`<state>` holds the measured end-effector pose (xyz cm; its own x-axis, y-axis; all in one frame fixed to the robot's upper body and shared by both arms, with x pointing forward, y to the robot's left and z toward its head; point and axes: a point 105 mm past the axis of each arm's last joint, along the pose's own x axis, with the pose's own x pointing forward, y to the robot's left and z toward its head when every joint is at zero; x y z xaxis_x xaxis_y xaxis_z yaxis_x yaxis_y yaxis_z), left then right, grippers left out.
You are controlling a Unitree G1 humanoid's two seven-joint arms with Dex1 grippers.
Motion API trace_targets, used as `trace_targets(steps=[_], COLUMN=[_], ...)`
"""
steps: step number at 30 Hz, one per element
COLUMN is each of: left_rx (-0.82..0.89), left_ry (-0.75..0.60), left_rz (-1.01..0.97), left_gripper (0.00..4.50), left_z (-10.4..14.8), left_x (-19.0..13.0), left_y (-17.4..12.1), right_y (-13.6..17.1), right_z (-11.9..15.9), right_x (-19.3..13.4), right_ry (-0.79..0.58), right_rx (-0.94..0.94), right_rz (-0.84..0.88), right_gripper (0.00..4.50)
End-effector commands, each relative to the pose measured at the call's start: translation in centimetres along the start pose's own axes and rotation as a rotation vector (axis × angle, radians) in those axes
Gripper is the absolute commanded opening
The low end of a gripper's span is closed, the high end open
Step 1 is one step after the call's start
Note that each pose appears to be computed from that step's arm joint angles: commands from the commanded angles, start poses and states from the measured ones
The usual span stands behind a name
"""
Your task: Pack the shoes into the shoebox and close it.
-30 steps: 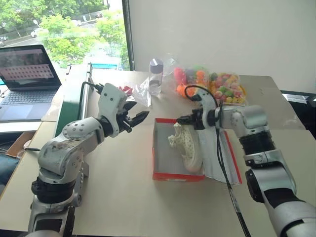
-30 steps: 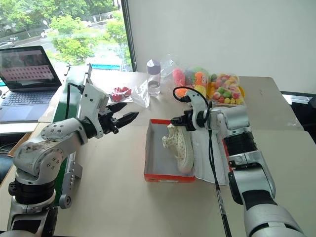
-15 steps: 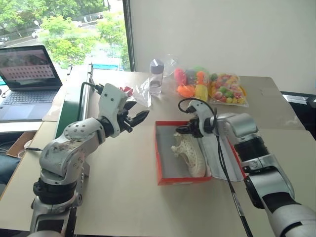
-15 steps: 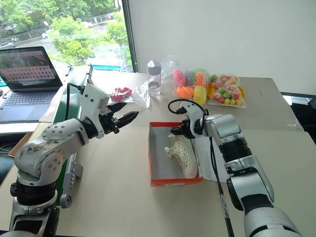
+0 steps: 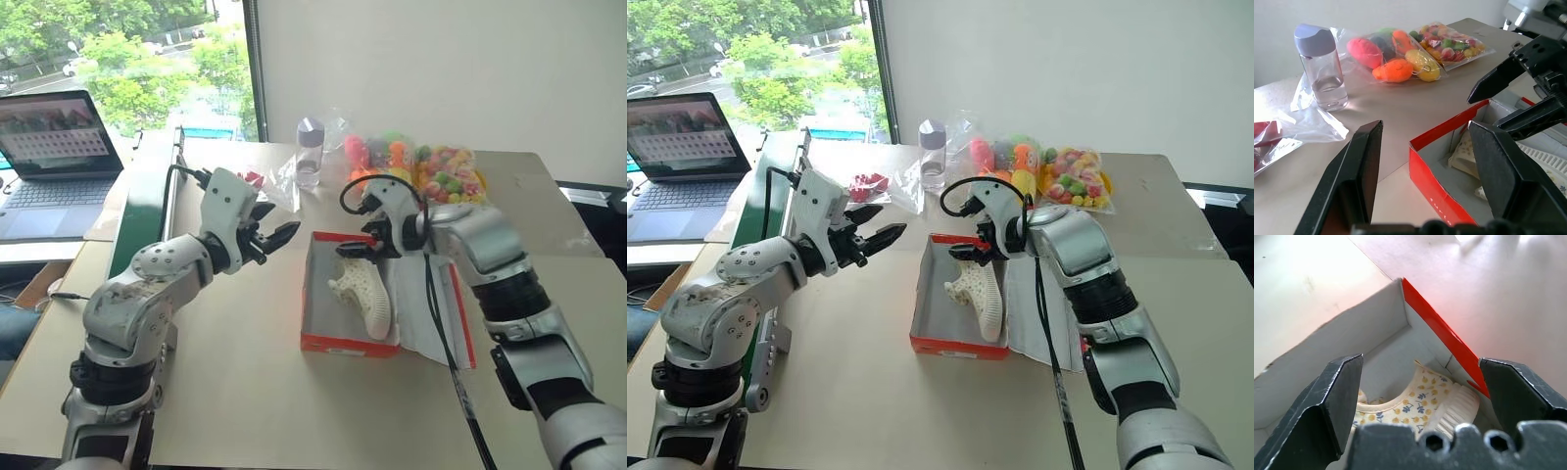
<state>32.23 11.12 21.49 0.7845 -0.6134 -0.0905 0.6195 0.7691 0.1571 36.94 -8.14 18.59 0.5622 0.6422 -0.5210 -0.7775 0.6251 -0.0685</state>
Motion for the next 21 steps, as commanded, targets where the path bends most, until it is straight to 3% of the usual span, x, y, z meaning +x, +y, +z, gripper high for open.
trace_targets(steps=[1,4,7,9,15,21], left_rx=[0.031,0.008,-0.052,-0.083,-0.111,-0.177], left_ry=[-0.017,0.009,0.001,0.001,0.024,-0.013], left_rz=[0.112,0.22,0.333,0.407,0.738,0.951], left_gripper=[2.98,2.98,3.65,4.42,4.47,4.47], left_z=[0.9,0.2,0.0,-0.1,-1.2,-2.0], left_x=[-0.8,-1.6,-2.8,-3.7,-8.8,-12.7], left_y=[2.1,4.1,6.1,7.3,11.4,12.9], right_y=[2.9,4.2,4.1,4.2,3.6,3.2], right_z=[6.0,8.7,9.6,9.6,8.8,8.3], right_x=[-3.6,-5.8,-6.5,-6.6,-4.6,-1.6], right_ry=[-0.237,-0.425,-0.526,-0.554,-0.555,-0.531], right_rx=[-0.086,-0.098,-0.112,-0.086,-0.09,-0.145], right_rz=[0.188,0.321,0.367,0.42,0.426,0.359], right_gripper=[4.45,4.45,4.5,4.5,4.5,4.5])
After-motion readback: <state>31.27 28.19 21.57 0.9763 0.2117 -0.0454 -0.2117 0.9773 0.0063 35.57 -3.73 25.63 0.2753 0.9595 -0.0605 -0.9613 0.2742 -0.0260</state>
